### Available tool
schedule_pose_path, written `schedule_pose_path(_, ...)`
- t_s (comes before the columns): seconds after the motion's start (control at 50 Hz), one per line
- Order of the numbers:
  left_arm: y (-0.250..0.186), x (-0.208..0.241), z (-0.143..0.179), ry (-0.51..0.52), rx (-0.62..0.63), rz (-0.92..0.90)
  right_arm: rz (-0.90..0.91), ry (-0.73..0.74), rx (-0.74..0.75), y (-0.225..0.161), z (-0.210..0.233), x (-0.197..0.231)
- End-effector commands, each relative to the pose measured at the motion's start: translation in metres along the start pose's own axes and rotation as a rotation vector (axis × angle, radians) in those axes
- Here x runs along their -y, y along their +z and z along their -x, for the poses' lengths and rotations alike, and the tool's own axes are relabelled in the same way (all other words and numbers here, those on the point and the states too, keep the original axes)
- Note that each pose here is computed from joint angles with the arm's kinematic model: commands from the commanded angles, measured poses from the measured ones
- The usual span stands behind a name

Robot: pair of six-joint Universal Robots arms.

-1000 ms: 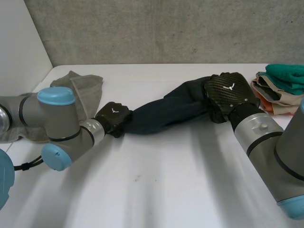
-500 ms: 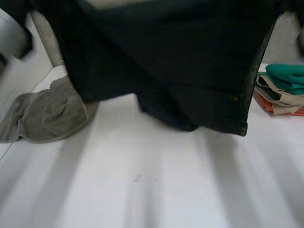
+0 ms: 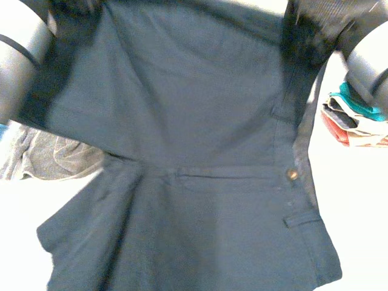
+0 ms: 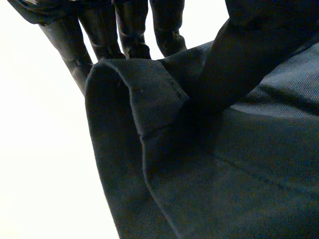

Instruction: Fold the laundry.

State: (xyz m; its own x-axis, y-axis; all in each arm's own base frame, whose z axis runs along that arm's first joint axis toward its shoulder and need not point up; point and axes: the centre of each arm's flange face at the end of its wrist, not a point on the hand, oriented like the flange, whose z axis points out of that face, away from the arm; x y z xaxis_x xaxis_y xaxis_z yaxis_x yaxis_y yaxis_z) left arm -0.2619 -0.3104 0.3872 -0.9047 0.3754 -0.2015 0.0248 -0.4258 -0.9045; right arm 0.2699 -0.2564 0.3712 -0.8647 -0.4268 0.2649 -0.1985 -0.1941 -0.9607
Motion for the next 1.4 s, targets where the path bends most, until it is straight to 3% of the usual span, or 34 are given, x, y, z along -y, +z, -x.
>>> schedule_pose_path(0.02, 0.027, -0.131, -0.019, 0.088, -0.034, 0.152, 0.115, 0.012, -0.012, 0.055, 0.012, -0.091)
schedule_pose_path(0.16, 0.059, -0.189, -0.021, 0.170, -0.030, 0.085, 0.022, -0.008, -0.140, 0.106, 0.016, -0.148)
schedule_pose_path(0.28, 0.089, -0.195, -0.012, 0.191, 0.007, -0.039, -0.170, -0.061, -0.244, 0.142, 0.011, -0.153)
schedule_pose_path(0.36, 0.100, -0.196, -0.010, 0.200, 0.024, -0.096, -0.193, -0.097, -0.238, 0.157, 0.014, -0.159)
schedule_pose_path(0.44, 0.101, -0.194, -0.013, 0.191, 0.020, -0.104, -0.142, -0.102, -0.220, 0.157, 0.017, -0.164)
schedule_pose_path(0.58, 0.082, -0.176, -0.022, 0.175, -0.001, -0.036, -0.092, -0.110, -0.204, 0.134, 0.007, -0.134)
schedule_pose_path(0.7, 0.032, -0.133, -0.030, 0.156, -0.025, 0.067, 0.024, -0.156, -0.128, 0.085, -0.005, -0.107)
schedule_pose_path(0.86, -0.073, -0.089, -0.065, 0.107, -0.156, 0.273, 0.283, -0.205, 0.091, 0.017, 0.004, -0.134)
schedule_pose_path(1.08, -0.215, -0.106, -0.112, 0.076, -0.398, 0.559, 0.491, -0.253, 0.302, -0.063, 0.021, -0.180)
schedule_pose_path(1.24, -0.237, -0.129, -0.115, 0.080, -0.427, 0.682, 0.420, -0.248, 0.326, -0.070, 0.024, -0.208)
schedule_pose_path(1.4, -0.231, -0.148, -0.093, 0.101, -0.326, 0.751, 0.425, -0.254, 0.322, -0.063, 0.028, -0.238)
